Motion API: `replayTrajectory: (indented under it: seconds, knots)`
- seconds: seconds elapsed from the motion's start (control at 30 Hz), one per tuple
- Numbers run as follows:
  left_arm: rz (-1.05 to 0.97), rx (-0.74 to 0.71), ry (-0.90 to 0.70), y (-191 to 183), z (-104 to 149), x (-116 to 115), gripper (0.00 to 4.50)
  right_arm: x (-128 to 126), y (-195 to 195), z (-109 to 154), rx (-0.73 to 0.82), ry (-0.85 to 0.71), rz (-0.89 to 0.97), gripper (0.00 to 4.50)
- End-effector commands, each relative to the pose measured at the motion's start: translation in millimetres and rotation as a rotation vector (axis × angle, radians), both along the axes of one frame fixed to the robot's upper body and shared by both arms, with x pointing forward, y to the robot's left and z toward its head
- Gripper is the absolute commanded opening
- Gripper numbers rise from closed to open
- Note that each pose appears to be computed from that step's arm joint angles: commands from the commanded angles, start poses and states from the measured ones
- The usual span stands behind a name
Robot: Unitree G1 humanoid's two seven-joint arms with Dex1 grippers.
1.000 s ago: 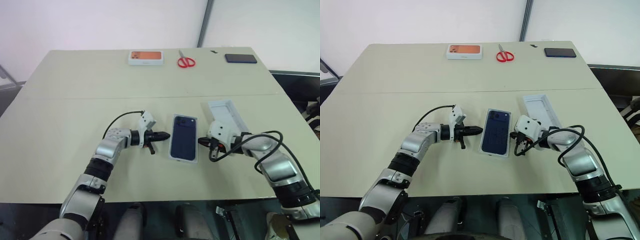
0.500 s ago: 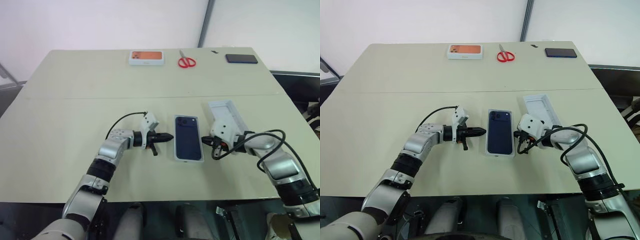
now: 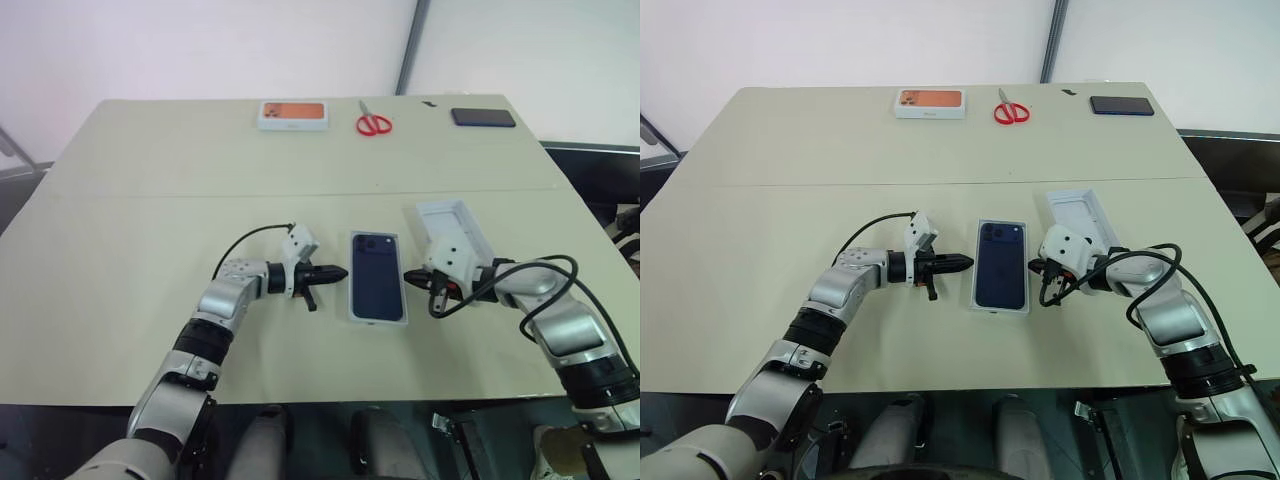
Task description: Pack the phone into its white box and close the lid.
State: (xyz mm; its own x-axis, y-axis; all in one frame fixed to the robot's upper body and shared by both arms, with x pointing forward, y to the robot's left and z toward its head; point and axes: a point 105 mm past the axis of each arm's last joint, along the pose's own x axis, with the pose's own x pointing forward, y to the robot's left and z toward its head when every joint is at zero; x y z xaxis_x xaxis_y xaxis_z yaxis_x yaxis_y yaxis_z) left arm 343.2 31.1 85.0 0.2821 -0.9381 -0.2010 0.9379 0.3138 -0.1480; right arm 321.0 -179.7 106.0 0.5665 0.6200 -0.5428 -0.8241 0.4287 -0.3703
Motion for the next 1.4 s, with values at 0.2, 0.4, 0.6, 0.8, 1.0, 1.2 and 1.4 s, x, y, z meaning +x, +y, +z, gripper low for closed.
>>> replayTrajectory:
  seconds: [0.2, 0.4, 0.6, 0.8, 1.0, 1.2, 1.4]
  knots:
    - [-0.105, -0.021, -0.056, -31, 12, -13, 0.07, 0, -14, 14, -0.016, -0.035, -0.011, 0.00]
    - [-0.078, -0.015, -0.067, -25, 12, -8, 0.07, -7, -16, 9, -0.023, -0.010, -0.007, 0.00]
    - [-0.069, -0.002, -0.079, -11, 15, -2, 0.07, -5, -20, 10, -0.036, -0.022, -0.018, 0.00]
    - [0.026, -0.032, -0.110, 6, 26, 12, 0.07, 0, -25, 27, -0.011, -0.049, -0.036, 0.00]
    - [0.130, -0.060, -0.183, 24, 43, 25, 0.00, 9, -26, 53, 0.131, -0.022, -0.111, 1.36]
    - [0.144, -0.091, -0.183, 48, 54, 22, 1.32, 24, -30, 46, 0.131, -0.072, -0.223, 4.40]
    - [0.126, -0.068, -0.229, 78, 61, 6, 4.35, 28, -43, 44, 0.135, -0.101, -0.343, 4.50]
